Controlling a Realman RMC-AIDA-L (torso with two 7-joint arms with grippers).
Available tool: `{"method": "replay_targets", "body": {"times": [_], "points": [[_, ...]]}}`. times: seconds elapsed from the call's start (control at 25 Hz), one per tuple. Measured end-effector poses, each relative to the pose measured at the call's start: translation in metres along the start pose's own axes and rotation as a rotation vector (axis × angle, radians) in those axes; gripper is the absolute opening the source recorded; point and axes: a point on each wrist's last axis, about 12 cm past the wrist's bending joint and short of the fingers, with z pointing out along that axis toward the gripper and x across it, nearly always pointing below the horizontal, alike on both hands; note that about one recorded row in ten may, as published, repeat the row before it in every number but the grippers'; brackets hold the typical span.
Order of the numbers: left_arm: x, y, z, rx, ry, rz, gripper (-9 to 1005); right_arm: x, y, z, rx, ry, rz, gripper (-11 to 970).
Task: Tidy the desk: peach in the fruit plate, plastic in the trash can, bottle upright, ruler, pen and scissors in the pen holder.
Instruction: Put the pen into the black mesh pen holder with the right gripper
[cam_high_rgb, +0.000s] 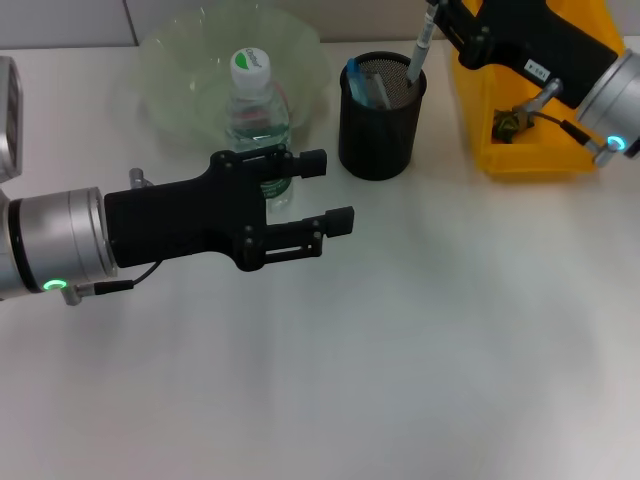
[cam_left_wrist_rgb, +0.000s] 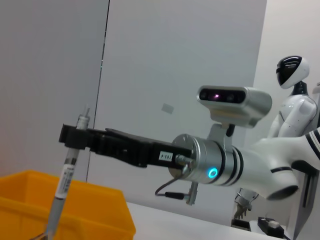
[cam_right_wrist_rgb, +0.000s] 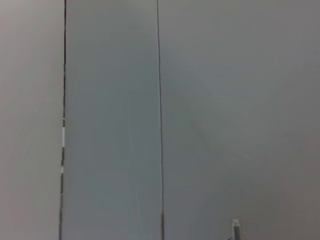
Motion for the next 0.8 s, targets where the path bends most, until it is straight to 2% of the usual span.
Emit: {"method": "replay_targets", "body": {"times": [0.32, 0.8], "points": [[-0.004, 0.004, 0.006, 0.0, 0.009, 0.016, 728, 0.009, 0.005, 0.002, 0.052, 0.001, -0.01, 242], [-0.004, 0.008, 0.009, -0.02, 0.016, 0.018, 732, 0.02, 0.007, 0.008, 0.049, 0.094, -0.01, 250]]}}
